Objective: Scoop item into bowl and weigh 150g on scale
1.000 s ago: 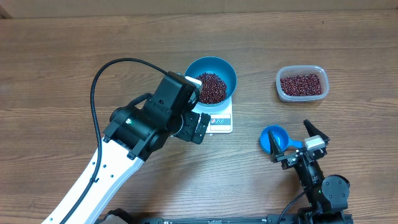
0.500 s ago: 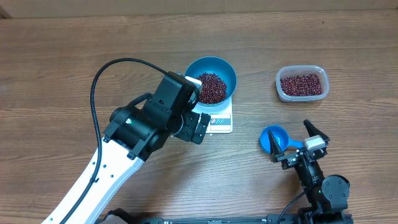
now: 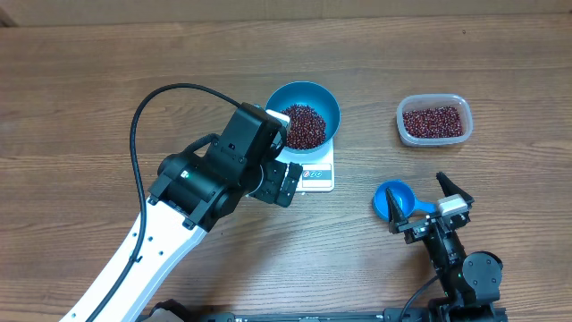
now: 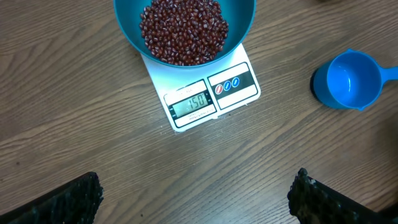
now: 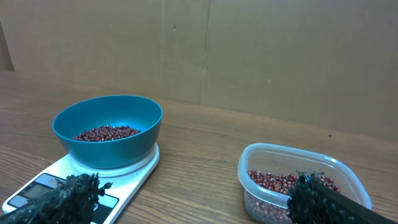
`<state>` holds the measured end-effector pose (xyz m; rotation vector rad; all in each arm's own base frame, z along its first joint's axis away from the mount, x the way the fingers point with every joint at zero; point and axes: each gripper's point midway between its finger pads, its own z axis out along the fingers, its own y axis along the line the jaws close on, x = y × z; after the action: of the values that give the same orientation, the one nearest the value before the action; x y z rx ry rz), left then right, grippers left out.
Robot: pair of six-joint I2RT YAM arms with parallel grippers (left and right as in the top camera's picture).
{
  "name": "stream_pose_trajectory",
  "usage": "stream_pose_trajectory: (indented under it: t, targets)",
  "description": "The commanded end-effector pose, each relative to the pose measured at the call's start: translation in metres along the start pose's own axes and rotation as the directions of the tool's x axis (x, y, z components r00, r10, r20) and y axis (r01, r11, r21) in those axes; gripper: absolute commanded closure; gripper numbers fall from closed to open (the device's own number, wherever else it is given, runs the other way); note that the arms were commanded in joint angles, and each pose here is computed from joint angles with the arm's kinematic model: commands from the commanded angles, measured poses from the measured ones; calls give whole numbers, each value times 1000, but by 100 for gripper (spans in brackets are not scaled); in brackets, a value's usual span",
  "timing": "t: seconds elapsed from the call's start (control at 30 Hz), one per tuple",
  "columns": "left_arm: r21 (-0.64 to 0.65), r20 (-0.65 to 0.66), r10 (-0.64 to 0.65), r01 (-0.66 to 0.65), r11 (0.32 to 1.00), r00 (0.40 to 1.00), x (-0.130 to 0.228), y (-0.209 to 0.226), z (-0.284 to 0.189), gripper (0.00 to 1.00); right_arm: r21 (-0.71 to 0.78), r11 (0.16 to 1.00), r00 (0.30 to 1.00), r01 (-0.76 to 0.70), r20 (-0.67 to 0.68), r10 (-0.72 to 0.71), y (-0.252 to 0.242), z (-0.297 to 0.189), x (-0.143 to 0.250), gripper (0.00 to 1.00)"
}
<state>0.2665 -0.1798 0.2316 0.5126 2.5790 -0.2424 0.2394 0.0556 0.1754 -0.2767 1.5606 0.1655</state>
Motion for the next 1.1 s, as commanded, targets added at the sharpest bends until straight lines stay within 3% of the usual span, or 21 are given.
stream_pose_trajectory:
  t: [0.0, 0.4, 0.63, 0.9, 1.07]
  targets:
    - [2, 7, -16, 16, 1000, 1000, -1, 1, -2, 0, 12, 1000, 1000, -7, 4, 6, -2, 0, 2, 0]
    - [-14, 10, -11, 11, 1000, 1000, 1, 5, -7, 0, 12, 1000, 1000, -7, 4, 6, -2, 0, 2, 0]
    - [-75, 189, -52, 68, 995, 980, 11, 34, -47, 0, 12, 1000, 1000, -7, 4, 6, -2, 0, 2, 0]
    - [-12, 414, -203, 228, 974, 888, 64, 71, -55, 1, 12, 1000, 1000, -7, 4, 6, -2, 0, 2, 0]
    - [-6, 568, -274, 337, 941, 776, 93, 98, -48, 0, 12, 1000, 1000, -7, 4, 6, -2, 0, 2, 0]
